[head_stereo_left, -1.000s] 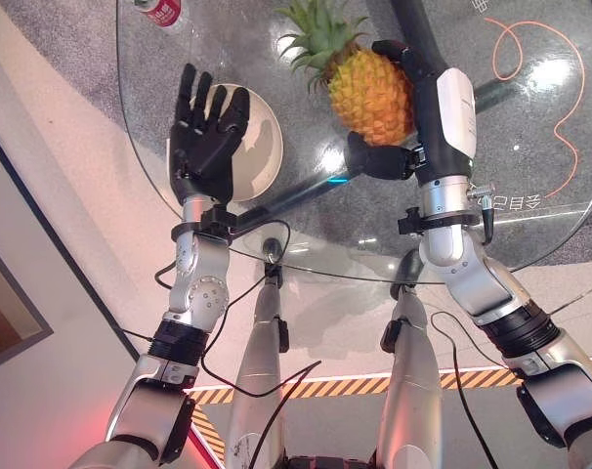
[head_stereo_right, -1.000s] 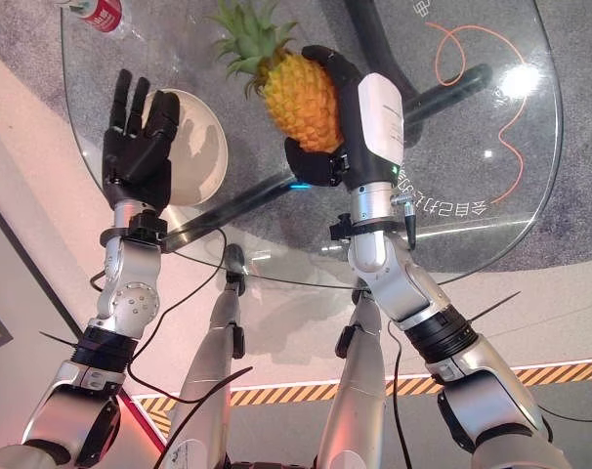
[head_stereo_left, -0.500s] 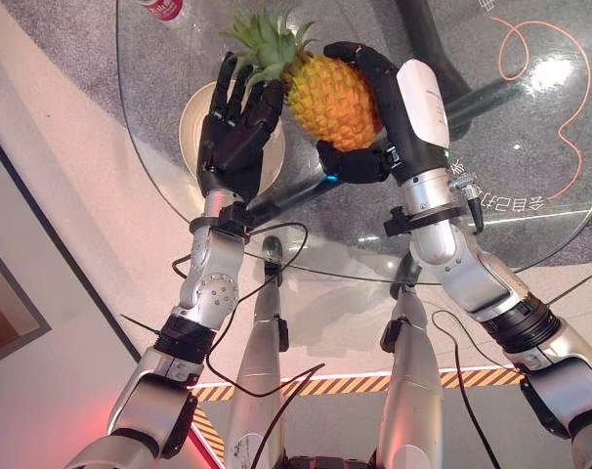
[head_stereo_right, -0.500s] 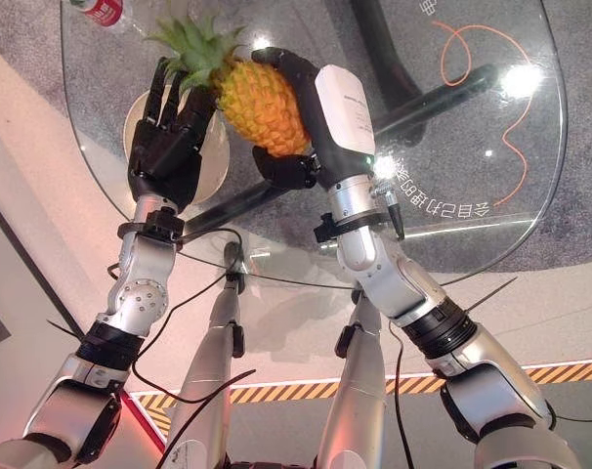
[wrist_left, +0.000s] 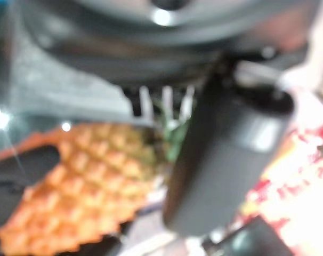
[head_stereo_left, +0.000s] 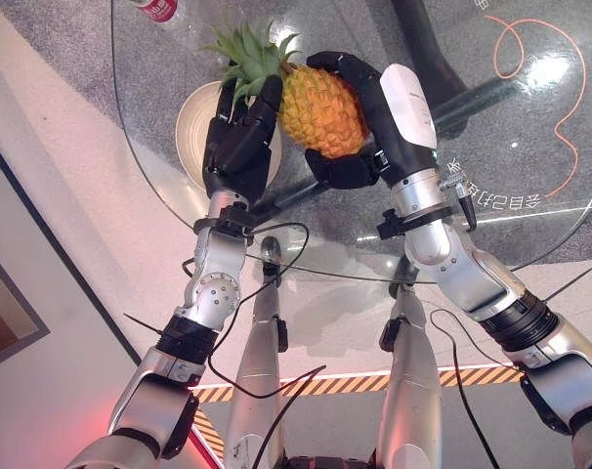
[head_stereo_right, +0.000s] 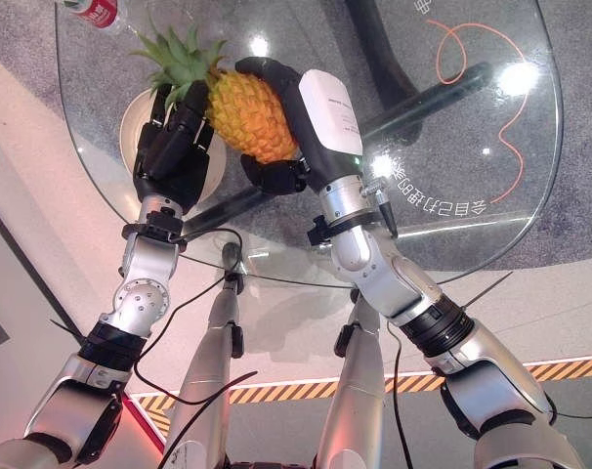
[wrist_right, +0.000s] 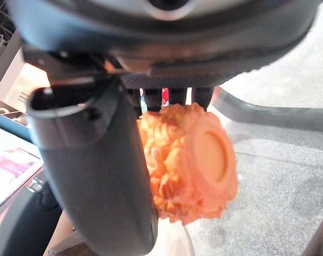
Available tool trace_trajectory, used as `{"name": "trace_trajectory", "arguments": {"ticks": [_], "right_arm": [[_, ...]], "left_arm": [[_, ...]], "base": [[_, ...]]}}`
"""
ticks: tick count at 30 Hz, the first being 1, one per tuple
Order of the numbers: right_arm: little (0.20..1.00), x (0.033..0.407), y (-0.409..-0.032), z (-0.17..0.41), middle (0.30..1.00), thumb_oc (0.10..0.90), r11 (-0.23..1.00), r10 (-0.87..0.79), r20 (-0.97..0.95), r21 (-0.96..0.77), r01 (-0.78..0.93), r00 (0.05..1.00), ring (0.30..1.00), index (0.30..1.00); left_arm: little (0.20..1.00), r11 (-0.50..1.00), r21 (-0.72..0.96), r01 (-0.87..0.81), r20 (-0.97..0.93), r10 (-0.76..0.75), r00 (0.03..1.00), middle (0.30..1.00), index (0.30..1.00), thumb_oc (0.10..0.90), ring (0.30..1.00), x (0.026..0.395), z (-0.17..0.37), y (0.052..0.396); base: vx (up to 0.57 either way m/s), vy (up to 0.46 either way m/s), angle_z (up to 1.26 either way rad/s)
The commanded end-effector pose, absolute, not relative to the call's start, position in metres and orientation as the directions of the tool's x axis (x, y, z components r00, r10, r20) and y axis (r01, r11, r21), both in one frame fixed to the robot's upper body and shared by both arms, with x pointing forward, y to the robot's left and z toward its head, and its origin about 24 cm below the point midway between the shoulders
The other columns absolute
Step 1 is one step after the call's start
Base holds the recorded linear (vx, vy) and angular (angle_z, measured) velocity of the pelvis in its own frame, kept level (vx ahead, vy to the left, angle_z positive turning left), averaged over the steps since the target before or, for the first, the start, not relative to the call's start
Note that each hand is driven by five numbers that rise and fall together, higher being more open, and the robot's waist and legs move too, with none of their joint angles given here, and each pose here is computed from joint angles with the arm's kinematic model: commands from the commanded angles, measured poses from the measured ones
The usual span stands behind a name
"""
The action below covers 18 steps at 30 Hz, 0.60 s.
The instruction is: Pick up the fruit to the plate
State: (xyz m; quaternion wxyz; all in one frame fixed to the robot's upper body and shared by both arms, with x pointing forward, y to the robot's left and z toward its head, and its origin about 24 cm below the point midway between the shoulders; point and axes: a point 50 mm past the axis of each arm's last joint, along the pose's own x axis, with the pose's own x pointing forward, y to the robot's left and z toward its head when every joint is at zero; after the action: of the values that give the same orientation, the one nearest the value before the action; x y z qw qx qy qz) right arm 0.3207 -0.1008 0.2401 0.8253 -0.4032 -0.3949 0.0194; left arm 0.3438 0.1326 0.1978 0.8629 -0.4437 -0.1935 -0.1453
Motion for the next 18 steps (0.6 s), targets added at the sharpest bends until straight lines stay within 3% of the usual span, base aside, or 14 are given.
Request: {"name": "trace_trajectory", "arguments": {"ticks": [1, 18], "right_arm": [[0.2, 0.2644, -0.0564, 0.3027, 0.3, 0.1, 0.758, 0.521, 0.794, -0.599, 0.257, 0.314, 0.3, 0.3], [0.2, 0.2584, -0.0472, 0.3014, 0.3, 0.1, 0.7, 0.601, 0.748, -0.663, 0.267, 0.282, 0.3, 0.3]], "left_arm": [[0.9, 0.452, -0.509, 0.733, 0.764, -0.154, 0.626, 0.9, 0.9, 0.8, 0.9, 0.3158, 0.2665, 0.112], [0.9, 0.485, -0.489, 0.725, 0.763, -0.165, 0.625, 0.9, 0.9, 0.8, 0.9, 0.3142, 0.2685, 0.1113]], "base": [[0.0, 0.0, 0.0], [0.0, 0.0, 0.0]]}}
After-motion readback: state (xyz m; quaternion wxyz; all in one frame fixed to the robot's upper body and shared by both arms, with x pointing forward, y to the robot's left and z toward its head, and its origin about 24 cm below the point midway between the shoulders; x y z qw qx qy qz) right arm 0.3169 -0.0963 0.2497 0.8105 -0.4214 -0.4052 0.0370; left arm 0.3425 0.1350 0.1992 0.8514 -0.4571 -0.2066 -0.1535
